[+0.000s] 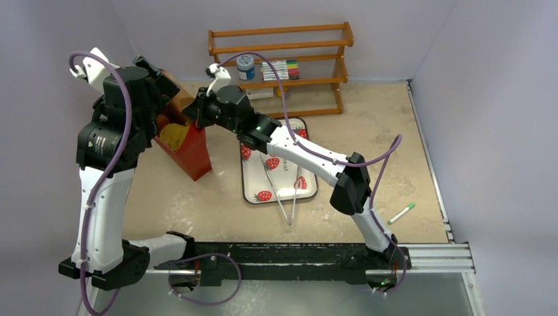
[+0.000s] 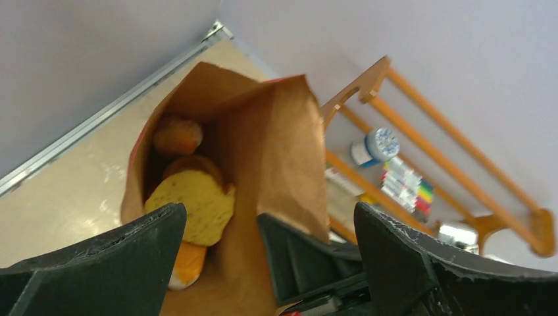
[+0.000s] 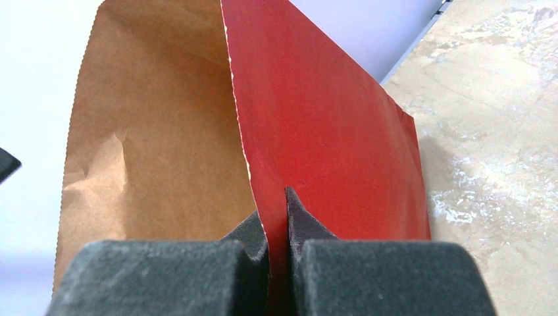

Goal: Take the fake bread out of the paper bag
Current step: Move the paper bag to the center of the board, then move the container to the center of the board.

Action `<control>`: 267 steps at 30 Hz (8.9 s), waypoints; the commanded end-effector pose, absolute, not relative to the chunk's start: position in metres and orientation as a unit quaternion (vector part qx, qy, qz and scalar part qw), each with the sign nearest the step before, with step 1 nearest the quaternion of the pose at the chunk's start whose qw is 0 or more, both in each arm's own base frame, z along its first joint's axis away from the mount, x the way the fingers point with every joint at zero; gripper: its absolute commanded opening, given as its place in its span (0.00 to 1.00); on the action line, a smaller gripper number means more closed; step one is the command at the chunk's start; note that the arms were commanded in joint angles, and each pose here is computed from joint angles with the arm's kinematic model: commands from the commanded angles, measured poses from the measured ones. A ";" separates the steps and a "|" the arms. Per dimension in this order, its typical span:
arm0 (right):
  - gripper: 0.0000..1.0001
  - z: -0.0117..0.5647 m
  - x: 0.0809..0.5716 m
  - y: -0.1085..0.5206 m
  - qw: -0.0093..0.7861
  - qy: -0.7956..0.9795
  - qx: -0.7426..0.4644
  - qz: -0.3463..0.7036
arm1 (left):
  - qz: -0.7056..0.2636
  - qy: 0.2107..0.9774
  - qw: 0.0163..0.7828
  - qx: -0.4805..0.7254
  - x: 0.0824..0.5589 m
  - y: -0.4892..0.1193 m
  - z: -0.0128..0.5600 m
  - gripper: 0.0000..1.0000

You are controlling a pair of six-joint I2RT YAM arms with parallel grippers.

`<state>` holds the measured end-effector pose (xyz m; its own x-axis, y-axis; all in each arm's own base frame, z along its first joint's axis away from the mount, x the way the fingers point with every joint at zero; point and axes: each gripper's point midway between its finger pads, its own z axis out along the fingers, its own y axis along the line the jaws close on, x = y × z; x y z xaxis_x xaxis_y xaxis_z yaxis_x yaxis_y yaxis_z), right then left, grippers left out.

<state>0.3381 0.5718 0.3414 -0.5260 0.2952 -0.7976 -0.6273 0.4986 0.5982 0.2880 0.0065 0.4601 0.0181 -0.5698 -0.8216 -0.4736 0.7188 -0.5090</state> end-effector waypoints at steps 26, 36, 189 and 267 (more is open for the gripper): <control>0.00 0.415 0.319 0.542 0.518 0.660 -0.110 0.532 | 0.029 0.799 0.496 -0.339 0.244 0.009 0.365 1.00; 0.00 0.409 0.310 0.542 0.499 0.666 -0.125 0.540 | 0.069 0.811 0.484 -0.321 0.256 0.013 0.330 0.95; 0.16 0.006 0.357 -0.006 0.286 0.837 0.462 -0.065 | 0.049 0.856 0.500 0.124 0.297 -0.106 0.206 0.00; 0.11 0.022 0.281 0.273 0.248 0.968 0.037 -0.007 | 0.065 0.861 0.493 0.108 0.283 -0.117 0.206 0.00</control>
